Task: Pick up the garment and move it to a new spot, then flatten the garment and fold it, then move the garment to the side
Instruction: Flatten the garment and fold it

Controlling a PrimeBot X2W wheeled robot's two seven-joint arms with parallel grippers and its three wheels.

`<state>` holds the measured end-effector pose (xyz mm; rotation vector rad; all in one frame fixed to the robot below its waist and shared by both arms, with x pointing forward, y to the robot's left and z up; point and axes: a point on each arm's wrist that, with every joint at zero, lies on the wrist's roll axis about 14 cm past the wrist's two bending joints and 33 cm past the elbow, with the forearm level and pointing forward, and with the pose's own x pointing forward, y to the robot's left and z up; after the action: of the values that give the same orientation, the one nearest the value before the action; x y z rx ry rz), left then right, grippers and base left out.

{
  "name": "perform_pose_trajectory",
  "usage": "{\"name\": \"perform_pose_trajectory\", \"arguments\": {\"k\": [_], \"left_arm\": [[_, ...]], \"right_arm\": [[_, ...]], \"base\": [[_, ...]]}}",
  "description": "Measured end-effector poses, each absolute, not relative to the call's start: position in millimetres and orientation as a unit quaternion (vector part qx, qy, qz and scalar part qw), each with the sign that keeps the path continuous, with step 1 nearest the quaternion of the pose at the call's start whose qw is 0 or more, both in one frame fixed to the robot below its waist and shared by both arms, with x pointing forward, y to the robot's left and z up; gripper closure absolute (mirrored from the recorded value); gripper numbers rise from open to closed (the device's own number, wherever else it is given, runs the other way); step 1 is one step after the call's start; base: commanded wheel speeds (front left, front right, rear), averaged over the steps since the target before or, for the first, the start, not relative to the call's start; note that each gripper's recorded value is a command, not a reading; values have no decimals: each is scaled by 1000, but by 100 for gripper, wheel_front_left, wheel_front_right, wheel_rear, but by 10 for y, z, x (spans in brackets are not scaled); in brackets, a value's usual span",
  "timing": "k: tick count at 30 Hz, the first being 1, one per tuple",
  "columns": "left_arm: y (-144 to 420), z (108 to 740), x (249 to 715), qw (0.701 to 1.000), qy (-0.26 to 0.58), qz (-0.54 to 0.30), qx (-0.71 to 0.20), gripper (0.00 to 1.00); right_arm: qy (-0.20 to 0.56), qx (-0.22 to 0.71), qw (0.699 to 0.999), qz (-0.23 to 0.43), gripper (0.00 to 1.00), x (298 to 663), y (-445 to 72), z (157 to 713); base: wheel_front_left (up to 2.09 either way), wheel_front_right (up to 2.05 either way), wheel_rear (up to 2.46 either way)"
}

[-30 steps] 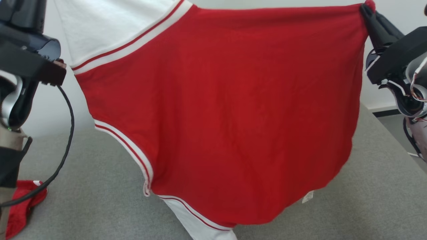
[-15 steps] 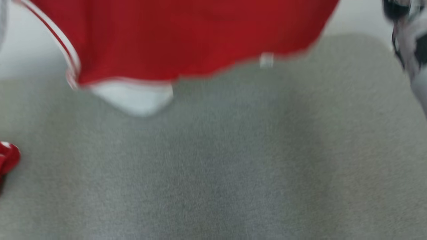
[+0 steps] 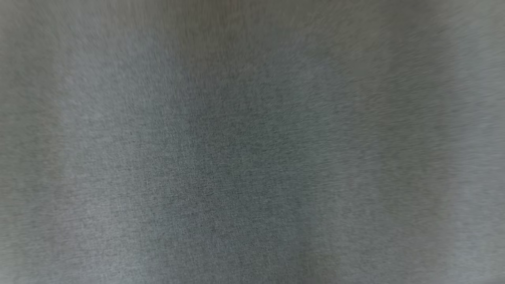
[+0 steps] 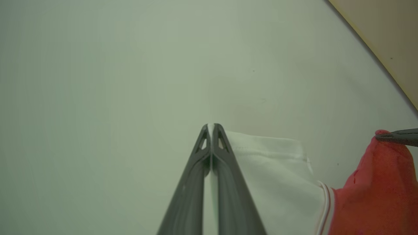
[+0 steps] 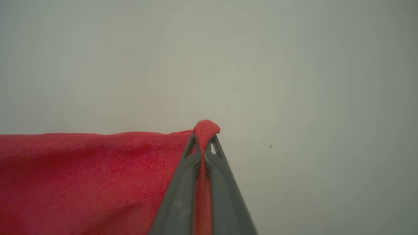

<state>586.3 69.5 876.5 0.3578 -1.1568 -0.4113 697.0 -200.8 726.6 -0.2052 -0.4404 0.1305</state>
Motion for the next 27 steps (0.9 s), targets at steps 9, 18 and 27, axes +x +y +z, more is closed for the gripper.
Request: {"name": "perform_pose_trajectory", "arguments": {"k": [9, 18, 27], "left_arm": [[760, 6933, 6535, 887, -380, -247, 84, 100], [991, 5999, 6065, 931, -227, -270, -98, 100], [1209, 5695, 5086, 943, -126, -259, -166, 100]], "right_arm": [[-63, -56, 994, 67, 100, 7230, -1942, 5118], [-40, -9, 997, 69, 100, 6622, -1881, 4721], [-51, -10, 996, 67, 100, 5742, -1986, 4992]], "base": [[0, 0, 0], [0, 0, 0], [0, 0, 0]]}}
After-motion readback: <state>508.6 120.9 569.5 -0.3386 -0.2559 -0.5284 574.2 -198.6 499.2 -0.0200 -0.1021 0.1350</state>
